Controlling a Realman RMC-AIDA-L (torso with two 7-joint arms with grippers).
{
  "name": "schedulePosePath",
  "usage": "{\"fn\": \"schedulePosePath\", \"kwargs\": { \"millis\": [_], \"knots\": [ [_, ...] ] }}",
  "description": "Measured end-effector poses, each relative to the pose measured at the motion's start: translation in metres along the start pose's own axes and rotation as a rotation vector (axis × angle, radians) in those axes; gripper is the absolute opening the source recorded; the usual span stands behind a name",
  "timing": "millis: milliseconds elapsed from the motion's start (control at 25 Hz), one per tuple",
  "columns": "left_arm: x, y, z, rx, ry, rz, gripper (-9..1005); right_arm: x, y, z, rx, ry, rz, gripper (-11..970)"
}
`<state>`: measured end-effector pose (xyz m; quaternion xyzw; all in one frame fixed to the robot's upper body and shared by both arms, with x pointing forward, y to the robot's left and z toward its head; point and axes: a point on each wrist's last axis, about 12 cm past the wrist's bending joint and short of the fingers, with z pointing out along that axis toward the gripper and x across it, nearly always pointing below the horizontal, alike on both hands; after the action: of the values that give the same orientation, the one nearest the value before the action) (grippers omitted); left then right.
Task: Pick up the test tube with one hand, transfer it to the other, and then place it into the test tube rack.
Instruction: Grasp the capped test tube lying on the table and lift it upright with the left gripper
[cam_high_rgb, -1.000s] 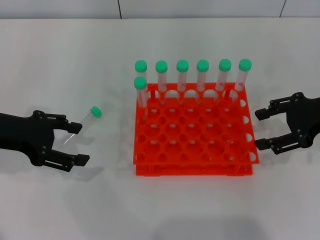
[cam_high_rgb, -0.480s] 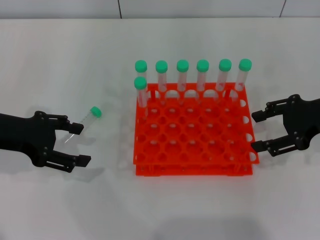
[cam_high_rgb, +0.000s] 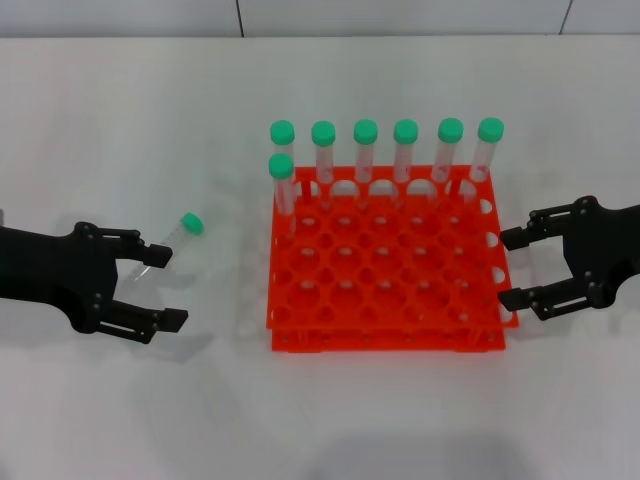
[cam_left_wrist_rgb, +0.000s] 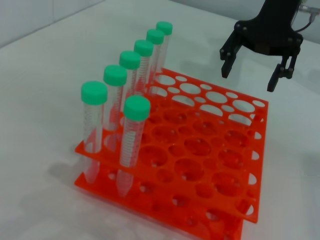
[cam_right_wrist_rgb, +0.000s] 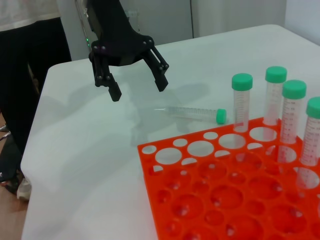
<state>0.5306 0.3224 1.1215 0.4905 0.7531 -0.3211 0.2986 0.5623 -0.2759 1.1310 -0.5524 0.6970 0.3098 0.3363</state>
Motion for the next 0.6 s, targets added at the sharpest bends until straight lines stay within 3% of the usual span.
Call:
{"fn": "schedulePosePath", "kwargs": {
  "millis": [440,600],
  "knots": [
    [-0.008,0.000,-0.003,-0.011,-0.002,-0.059,876,0.002,0.004,0.002,0.001,-0.025,0.003,748],
    [-0.016,-0.007,-0.012,-0.036,0.019,-0.111,876,0.002,0.005,0.001,0.012,-0.056,-0.009,748]
  ]
}}
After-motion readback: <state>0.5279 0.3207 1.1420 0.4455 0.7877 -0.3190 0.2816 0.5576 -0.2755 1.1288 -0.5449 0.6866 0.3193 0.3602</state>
